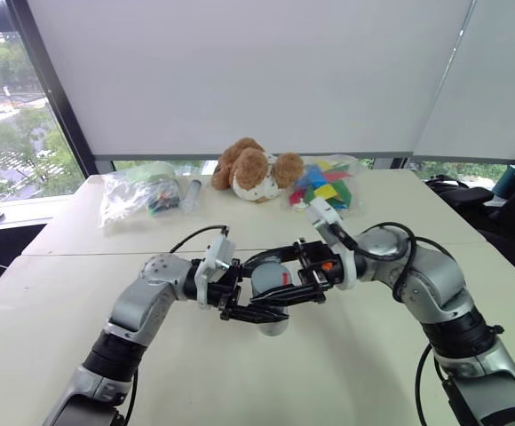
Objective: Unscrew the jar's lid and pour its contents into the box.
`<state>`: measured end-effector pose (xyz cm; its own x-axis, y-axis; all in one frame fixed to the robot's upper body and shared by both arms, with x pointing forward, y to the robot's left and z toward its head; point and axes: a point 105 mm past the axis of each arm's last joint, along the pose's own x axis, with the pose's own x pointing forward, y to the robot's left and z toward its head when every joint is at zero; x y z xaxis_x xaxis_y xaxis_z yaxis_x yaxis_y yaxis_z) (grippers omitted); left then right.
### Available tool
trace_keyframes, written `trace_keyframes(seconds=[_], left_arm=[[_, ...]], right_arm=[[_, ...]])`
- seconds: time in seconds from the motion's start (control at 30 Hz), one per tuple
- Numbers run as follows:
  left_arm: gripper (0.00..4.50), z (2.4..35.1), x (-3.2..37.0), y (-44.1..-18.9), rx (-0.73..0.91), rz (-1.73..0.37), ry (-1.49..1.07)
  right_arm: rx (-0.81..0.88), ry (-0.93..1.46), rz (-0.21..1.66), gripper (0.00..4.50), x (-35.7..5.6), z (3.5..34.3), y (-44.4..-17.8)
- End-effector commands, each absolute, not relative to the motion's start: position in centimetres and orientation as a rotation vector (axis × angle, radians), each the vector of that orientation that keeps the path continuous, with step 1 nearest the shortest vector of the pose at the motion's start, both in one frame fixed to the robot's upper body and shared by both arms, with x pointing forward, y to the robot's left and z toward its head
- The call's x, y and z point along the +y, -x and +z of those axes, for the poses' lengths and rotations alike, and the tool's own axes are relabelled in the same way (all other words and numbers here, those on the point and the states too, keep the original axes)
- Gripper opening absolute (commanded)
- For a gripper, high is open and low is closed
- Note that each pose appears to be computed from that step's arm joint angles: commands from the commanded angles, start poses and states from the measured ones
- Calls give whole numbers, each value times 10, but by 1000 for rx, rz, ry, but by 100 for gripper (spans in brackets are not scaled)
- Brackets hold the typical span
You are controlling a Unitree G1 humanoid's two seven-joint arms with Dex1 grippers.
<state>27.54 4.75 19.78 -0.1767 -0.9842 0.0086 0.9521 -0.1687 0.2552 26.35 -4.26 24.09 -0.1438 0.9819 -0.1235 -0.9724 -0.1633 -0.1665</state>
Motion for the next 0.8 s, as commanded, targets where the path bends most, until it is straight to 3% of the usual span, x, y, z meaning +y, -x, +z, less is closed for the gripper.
trace_keyframes(seconds=[0.03, 0.07, 0.2, 0.4, 0.8], left_arm=[[245, 207, 58, -277, -264, -1688, -169], [245, 207, 58, -277, -263, -1687, -168], [245, 208, 63, -281, -255, -1650, -168], [245, 203, 81, -297, -221, -1503, -168], [245, 199, 78, -312, -203, -1376, -156]], right_arm=[[-150, 217, 1734, 420, -44, 255, -255], [-202, 215, 1715, 437, -43, 260, -257], [-348, 182, 1642, 437, -47, 275, -260], [-305, 228, 1473, 437, -67, 266, -272], [-253, 187, 1238, 437, -31, 254, -290]])
